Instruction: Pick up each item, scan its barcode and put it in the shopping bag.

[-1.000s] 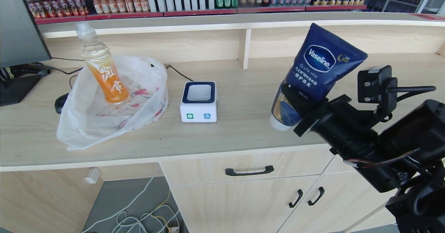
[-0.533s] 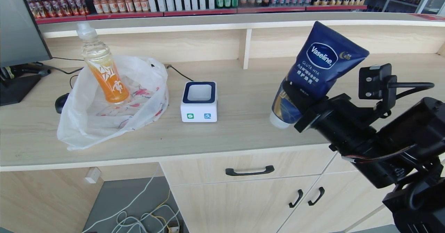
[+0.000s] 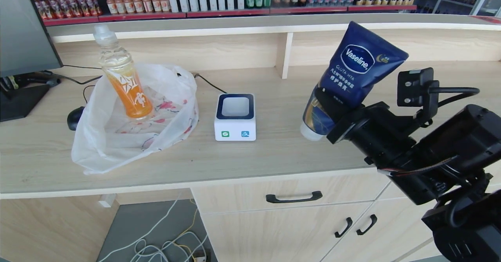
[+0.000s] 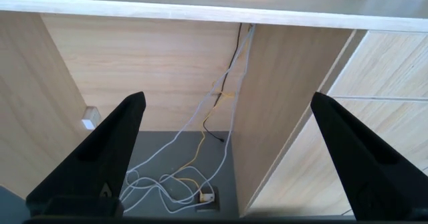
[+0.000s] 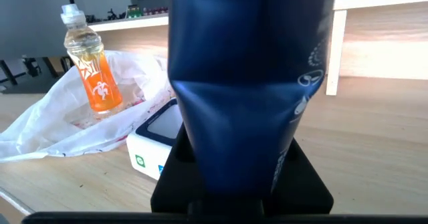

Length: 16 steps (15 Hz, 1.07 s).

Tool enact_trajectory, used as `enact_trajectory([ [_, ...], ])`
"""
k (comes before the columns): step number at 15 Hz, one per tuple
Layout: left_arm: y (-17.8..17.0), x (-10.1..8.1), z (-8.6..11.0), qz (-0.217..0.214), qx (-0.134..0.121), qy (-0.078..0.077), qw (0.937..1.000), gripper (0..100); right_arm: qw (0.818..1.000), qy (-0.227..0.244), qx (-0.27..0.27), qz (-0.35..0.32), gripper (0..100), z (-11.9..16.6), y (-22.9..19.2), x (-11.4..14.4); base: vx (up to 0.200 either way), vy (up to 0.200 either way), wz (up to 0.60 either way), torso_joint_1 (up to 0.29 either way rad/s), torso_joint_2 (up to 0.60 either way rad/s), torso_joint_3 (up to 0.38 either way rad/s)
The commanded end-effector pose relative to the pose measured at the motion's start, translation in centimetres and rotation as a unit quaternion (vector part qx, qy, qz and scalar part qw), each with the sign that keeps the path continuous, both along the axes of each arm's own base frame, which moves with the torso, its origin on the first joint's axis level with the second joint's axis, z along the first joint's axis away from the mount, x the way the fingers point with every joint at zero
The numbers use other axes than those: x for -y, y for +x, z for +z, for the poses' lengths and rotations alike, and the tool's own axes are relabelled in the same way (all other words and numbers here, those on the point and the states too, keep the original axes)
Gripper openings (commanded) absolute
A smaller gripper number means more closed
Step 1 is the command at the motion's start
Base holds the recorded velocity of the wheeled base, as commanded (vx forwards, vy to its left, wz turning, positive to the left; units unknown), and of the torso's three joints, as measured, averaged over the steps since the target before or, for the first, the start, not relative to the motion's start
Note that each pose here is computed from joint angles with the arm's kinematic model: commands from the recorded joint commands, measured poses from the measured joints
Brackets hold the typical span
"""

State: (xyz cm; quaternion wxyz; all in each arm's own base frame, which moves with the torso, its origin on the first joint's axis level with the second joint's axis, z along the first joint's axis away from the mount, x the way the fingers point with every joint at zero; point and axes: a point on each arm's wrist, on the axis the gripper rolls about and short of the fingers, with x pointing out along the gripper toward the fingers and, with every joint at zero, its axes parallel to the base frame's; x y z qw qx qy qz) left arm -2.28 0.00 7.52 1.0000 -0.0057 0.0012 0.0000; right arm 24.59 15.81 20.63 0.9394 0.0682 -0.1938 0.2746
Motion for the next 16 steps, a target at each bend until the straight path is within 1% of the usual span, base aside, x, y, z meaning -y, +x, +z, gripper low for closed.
enact_trajectory([
  [1, 0.0, 0.0, 0.0, 0.001, 0.000, 0.000, 1.0000, 100, 1.000, 0.002, 0.003, -0.001, 0, 0.1, 0.2, -0.1, 0.000, 0.200, 0.00, 0.002, 0.01, -0.002],
  [5, 0.0, 0.0, 0.0, 0.001, 0.000, 0.000, 1.0000, 100, 1.000, 0.003, 0.003, -0.001, 0, 0.1, 0.3, -0.1, 0.000, 0.200, 0.00, 0.000, 0.00, 0.004],
  [7, 0.0, 0.0, 0.0, 0.001, 0.001, 0.003, 1.0000, 100, 1.000, 0.002, 0.002, -0.017, 0, 0.0, 0.6, 0.7, 0.000, 0.200, 0.00, 0.000, 0.00, 0.002],
  [9, 0.0, 0.0, 0.0, 0.001, 0.001, 0.003, 1.0000, 100, 1.000, 0.004, 0.004, -0.026, 0, 0.2, 0.9, 1.2, 0.000, 0.000, 0.00, 0.000, 0.00, 0.000],
  [16, 0.0, 0.0, 0.0, 0.001, 0.001, 0.003, 1.0000, 100, 0.999, 0.010, 0.014, -0.029, 0, 0.7, 0.9, 1.3, 0.000, 0.000, 0.00, 0.000, 0.00, 0.000],
])
